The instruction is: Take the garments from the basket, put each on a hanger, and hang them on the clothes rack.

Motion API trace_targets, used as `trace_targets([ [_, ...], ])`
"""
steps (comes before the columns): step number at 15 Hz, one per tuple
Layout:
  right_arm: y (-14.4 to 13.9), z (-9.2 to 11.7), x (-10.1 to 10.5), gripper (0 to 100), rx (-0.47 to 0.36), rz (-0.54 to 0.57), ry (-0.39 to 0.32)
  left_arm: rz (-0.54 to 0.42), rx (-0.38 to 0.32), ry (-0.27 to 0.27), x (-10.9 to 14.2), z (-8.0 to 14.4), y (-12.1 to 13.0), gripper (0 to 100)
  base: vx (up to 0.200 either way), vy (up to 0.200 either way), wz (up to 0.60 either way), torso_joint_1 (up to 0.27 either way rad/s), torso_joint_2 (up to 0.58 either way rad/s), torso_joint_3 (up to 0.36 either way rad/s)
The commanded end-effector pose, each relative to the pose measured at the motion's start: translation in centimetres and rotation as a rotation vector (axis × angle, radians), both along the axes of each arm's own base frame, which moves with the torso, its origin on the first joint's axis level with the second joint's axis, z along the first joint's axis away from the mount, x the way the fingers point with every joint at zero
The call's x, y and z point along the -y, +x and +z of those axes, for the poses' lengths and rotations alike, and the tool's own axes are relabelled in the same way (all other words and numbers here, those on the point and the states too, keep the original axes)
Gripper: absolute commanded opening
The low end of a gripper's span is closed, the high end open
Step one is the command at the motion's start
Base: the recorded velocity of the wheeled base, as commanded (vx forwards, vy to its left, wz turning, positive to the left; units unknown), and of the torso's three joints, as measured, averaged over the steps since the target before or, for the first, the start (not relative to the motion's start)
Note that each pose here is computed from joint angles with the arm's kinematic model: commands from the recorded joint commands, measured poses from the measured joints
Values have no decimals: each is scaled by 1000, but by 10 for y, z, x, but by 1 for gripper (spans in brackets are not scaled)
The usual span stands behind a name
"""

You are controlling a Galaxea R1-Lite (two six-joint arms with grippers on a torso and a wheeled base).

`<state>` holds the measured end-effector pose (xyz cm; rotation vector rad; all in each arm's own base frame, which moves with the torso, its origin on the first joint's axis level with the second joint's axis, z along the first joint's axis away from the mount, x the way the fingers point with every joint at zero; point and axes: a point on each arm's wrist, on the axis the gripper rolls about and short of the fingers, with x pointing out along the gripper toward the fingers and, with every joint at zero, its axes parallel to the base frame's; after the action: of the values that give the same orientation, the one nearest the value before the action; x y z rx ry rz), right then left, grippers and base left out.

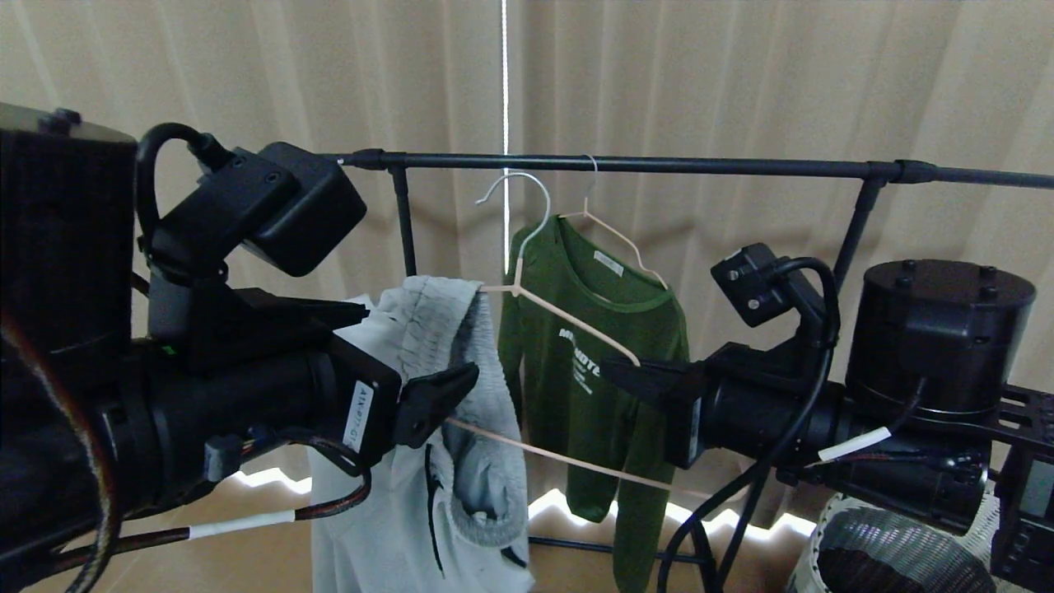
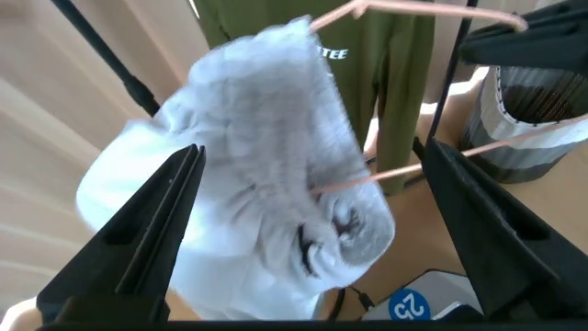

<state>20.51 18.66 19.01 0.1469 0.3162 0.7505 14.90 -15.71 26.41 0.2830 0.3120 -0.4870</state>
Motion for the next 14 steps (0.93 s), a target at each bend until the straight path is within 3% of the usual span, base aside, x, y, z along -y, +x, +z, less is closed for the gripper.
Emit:
trace_targets([
  [1,-2,6,10,0,18,-23,13,-4,18,-23,-3,3,-3,100,0,0,0,0,0,0],
  [3,1,6,18,0,19,-51,14,-49,33,-62,-5,3,-6,100,0,0,0,0,0,0],
  [9,-10,6,36,0,29,-76,7,-69,100,-68,-26,3,-19,100,0,0,0,0,0,0],
  [10,-12,7,39,0,41,-78,1,-48,128,-55,-30,5,-16,100,0,0,0,0,0,0],
  [12,-14,5,47,0,64,-90,-34,-42,179,19,-41,7,-10,100,0,0,0,0,0,0],
  [14,-19,2,54,0,78,-89,-62,-153,212,63,-54,6,-8,100,0,0,0,0,0,0],
])
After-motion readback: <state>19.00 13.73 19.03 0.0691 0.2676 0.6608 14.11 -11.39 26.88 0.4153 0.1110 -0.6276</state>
